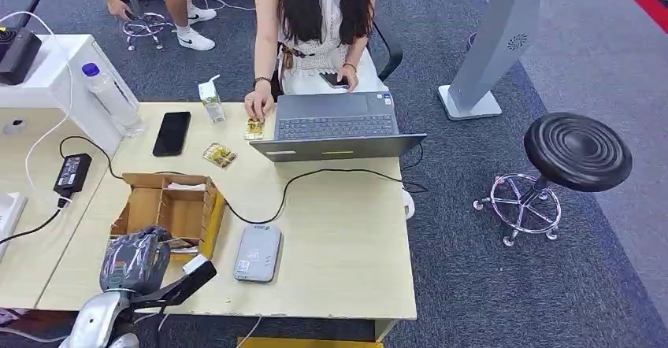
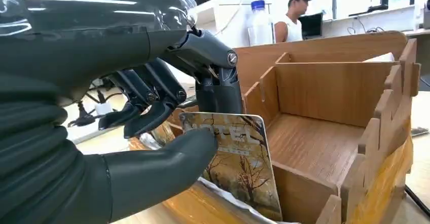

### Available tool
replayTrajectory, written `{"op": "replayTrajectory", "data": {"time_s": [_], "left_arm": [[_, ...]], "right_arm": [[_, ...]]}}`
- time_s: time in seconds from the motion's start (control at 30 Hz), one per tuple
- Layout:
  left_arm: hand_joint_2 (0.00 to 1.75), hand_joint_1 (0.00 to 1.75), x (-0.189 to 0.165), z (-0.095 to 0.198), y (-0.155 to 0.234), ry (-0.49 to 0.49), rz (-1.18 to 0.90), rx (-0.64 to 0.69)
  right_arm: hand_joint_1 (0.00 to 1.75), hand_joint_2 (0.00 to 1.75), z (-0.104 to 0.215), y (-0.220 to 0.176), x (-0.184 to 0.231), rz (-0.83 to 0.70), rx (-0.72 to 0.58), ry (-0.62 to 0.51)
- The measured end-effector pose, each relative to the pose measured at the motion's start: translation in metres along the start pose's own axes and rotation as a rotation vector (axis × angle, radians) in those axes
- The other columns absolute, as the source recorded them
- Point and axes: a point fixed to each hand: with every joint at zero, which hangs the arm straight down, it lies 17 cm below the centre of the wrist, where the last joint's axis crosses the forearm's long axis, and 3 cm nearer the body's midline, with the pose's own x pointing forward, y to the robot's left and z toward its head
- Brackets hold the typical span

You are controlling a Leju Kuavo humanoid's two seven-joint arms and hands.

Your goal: Pass the card to the sensor for recognition and then transmit it.

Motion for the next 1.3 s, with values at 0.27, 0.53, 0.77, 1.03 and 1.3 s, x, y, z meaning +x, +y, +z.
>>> {"op": "replayTrajectory", "data": {"time_s": [0.27, 0.53, 0.77, 1.03, 1.3], "left_arm": [[1.75, 1.75, 0.005, -0.002, 0.025, -0.008, -0.017, 0.090], [1.75, 1.75, 0.022, -0.003, 0.074, -0.050, -0.019, 0.209], [1.75, 1.75, 0.047, 0.005, 0.137, -0.142, 0.001, 0.370], [1.75, 1.75, 0.061, 0.004, 0.231, -0.199, -0.003, 0.588], [1.75, 1.75, 0.028, -0.070, 0.365, -0.051, -0.204, 0.864]], "right_arm": [[0.00, 1.75, 0.000, 0.000, 0.001, -0.001, -0.001, -0.003], [0.00, 1.75, 0.000, -0.001, 0.002, -0.011, -0.004, -0.008], [0.00, 1.75, 0.000, -0.003, 0.003, -0.032, -0.011, -0.018], [0.00, 1.75, 0.000, -0.003, 0.003, -0.029, -0.011, -0.022], [0.00, 1.75, -0.002, 0.008, 0.012, 0.062, 0.030, -0.010]]}}
